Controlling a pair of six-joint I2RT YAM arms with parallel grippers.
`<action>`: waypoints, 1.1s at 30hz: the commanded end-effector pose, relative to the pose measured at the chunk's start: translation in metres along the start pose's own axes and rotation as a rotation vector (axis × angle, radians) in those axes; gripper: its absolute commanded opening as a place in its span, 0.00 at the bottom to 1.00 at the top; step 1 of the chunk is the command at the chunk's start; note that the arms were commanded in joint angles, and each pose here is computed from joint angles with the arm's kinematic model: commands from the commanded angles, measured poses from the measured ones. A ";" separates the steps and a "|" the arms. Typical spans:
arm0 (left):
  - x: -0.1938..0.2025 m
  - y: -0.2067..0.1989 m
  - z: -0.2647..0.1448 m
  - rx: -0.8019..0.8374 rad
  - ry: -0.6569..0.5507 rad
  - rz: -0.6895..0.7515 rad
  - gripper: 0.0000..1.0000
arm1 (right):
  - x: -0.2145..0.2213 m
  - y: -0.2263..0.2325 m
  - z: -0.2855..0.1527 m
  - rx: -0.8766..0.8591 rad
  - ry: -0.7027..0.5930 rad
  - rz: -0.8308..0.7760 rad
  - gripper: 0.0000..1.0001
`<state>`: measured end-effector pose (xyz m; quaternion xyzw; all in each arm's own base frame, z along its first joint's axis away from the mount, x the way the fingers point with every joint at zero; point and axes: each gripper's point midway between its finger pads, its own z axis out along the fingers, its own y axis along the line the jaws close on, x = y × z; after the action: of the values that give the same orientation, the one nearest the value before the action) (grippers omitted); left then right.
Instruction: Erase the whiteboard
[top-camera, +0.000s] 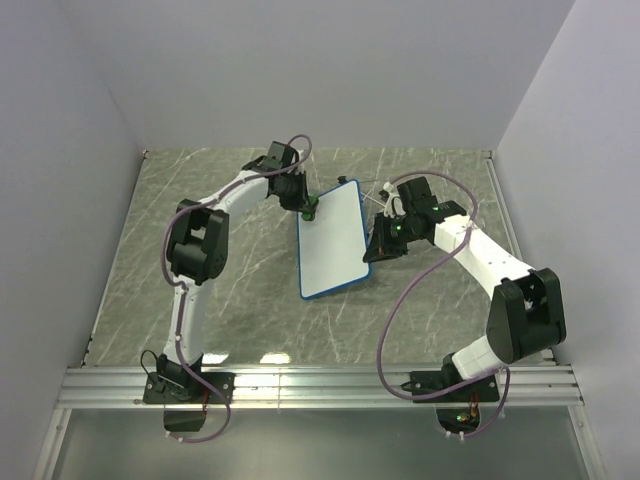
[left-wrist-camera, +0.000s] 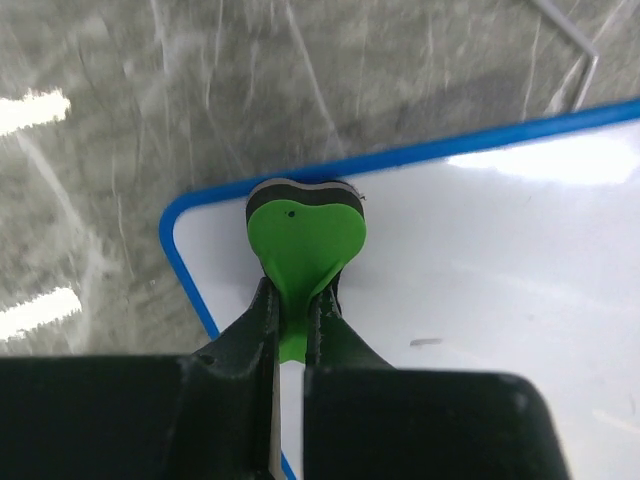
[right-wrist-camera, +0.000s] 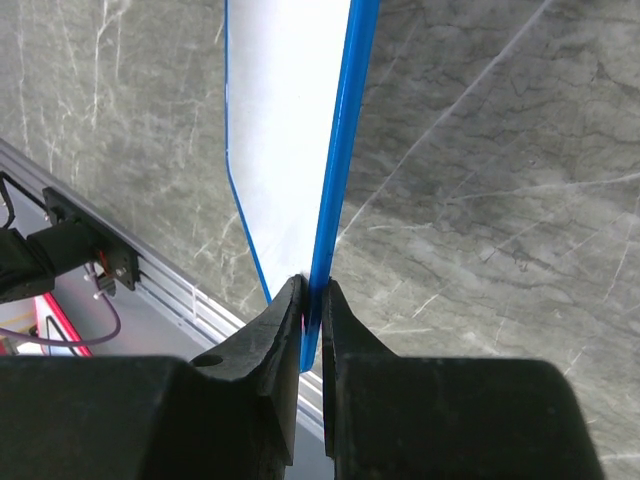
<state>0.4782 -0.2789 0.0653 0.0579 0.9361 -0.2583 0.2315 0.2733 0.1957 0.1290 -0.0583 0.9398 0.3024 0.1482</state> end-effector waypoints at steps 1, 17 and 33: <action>0.032 -0.022 -0.009 0.042 0.078 -0.016 0.00 | -0.018 0.022 -0.012 -0.060 -0.072 -0.099 0.00; 0.061 -0.150 -0.049 0.294 0.118 0.171 0.00 | -0.032 0.029 -0.016 -0.072 -0.121 -0.122 0.00; 0.032 0.068 -0.145 -0.251 -0.139 -0.264 0.00 | -0.093 0.086 -0.075 -0.161 -0.351 -0.181 0.00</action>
<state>0.4261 -0.1521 0.1306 -0.1046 0.9379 -0.1925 0.2691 0.3104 0.2150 0.2013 -0.0824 0.9044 0.3396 0.2450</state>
